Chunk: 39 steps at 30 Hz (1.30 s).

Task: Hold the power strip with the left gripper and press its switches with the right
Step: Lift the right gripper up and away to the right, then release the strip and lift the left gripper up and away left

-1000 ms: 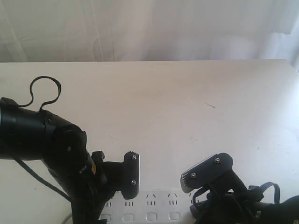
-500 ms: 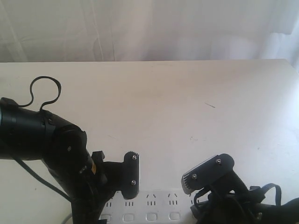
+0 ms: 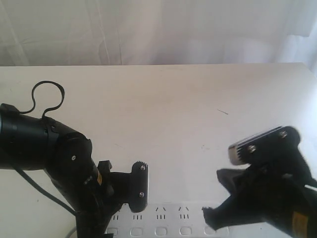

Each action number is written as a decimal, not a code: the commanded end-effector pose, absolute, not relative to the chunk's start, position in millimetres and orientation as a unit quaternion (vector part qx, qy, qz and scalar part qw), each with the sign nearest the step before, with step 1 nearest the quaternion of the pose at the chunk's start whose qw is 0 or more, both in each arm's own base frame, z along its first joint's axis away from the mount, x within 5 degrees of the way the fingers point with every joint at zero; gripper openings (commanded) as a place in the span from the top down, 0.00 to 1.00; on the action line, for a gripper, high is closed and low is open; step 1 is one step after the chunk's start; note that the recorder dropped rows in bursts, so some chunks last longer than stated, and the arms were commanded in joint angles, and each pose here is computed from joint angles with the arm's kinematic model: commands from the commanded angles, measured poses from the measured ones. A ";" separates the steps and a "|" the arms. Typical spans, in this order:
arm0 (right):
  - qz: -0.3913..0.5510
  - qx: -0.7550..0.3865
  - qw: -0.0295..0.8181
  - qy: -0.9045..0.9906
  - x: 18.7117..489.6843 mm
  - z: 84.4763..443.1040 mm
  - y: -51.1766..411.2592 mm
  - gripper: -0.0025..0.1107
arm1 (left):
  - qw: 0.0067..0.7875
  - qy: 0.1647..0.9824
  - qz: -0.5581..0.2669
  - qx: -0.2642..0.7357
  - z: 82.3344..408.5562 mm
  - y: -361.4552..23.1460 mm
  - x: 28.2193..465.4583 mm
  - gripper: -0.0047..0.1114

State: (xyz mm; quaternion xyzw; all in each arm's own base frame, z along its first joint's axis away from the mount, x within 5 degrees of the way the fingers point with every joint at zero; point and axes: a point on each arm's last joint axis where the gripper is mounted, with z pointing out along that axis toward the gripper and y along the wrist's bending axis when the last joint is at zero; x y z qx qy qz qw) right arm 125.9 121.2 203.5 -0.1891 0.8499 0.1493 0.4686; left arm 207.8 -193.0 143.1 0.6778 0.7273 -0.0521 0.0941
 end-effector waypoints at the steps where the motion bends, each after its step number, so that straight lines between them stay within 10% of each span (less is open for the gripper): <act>1: 0.150 -0.176 0.548 0.804 125.1 238.0 108.3 0.98 | 0.048 0.719 -0.054 0.691 129.8 -187.9 198.5 0.96; 11: 0.154 -0.175 0.598 0.767 119.1 261.3 96.6 0.98 | 0.048 0.721 -0.055 0.689 129.8 -188.1 198.4 0.85; 14: 0.163 -0.183 0.592 0.768 117.9 260.5 98.5 0.98 | 0.087 0.720 -0.046 0.687 130.6 -191.7 204.7 0.35; 17: 0.163 -0.183 0.592 0.768 117.9 260.5 98.5 0.98 | 0.166 0.698 -0.014 0.697 133.8 -197.5 218.2 0.07; 30: 0.170 -0.191 0.587 0.768 116.6 259.3 100.2 0.98 | 0.117 0.657 0.006 0.745 178.2 -195.0 219.7 0.06; 39: 0.165 -0.186 0.590 0.768 117.4 259.8 99.0 0.98 | 0.219 0.687 -0.017 0.693 240.6 -190.8 208.7 0.06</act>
